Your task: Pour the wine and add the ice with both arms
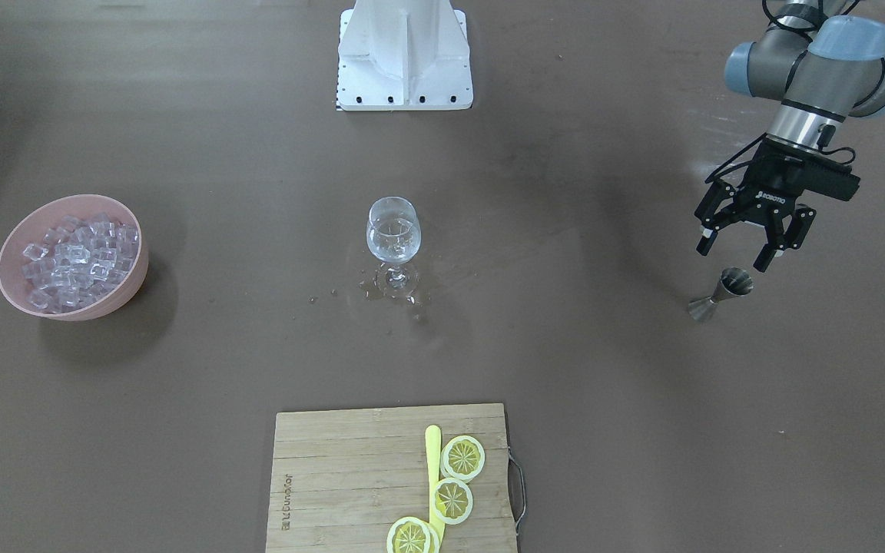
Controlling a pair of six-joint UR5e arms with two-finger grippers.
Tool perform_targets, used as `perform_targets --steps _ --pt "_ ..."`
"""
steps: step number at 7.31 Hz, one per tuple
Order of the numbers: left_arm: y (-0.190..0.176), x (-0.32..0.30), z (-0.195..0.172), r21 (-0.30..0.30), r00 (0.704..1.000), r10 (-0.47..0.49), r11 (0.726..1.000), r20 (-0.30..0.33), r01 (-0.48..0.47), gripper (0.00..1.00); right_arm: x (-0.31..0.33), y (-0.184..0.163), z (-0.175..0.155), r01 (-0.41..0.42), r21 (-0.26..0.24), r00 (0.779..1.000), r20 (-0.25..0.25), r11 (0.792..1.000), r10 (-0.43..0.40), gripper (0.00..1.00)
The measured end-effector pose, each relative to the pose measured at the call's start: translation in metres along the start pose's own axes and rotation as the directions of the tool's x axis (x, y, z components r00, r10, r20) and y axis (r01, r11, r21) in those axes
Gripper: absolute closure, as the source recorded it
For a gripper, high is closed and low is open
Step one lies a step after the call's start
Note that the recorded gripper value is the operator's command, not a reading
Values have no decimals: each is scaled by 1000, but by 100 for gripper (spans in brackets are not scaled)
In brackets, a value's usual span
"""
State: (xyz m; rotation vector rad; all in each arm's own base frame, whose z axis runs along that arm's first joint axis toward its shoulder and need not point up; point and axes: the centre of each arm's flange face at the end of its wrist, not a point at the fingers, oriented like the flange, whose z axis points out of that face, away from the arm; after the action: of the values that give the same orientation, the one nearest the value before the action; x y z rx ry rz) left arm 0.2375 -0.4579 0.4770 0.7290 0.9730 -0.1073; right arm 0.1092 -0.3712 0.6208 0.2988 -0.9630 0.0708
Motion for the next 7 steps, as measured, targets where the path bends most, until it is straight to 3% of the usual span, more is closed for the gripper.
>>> perform_targets --steps 2,3,5,7 --pt "-82 -22 -15 -61 998 -23 998 52 26 3 0 -1 0 -10 0 1000 -3 1000 10 0" --pt "-115 -39 -27 -120 997 -19 992 72 28 3 0 -1 1 -19 -1 1000 -5 1000 19 0" --pt "-142 -75 -45 -244 991 -30 968 129 61 3 -15 -9 22 3 -49 1000 -13 999 -4 2" --pt "-151 -101 -64 -322 982 -107 934 154 152 3 -67 -36 74 30 -137 999 -38 990 -36 2"
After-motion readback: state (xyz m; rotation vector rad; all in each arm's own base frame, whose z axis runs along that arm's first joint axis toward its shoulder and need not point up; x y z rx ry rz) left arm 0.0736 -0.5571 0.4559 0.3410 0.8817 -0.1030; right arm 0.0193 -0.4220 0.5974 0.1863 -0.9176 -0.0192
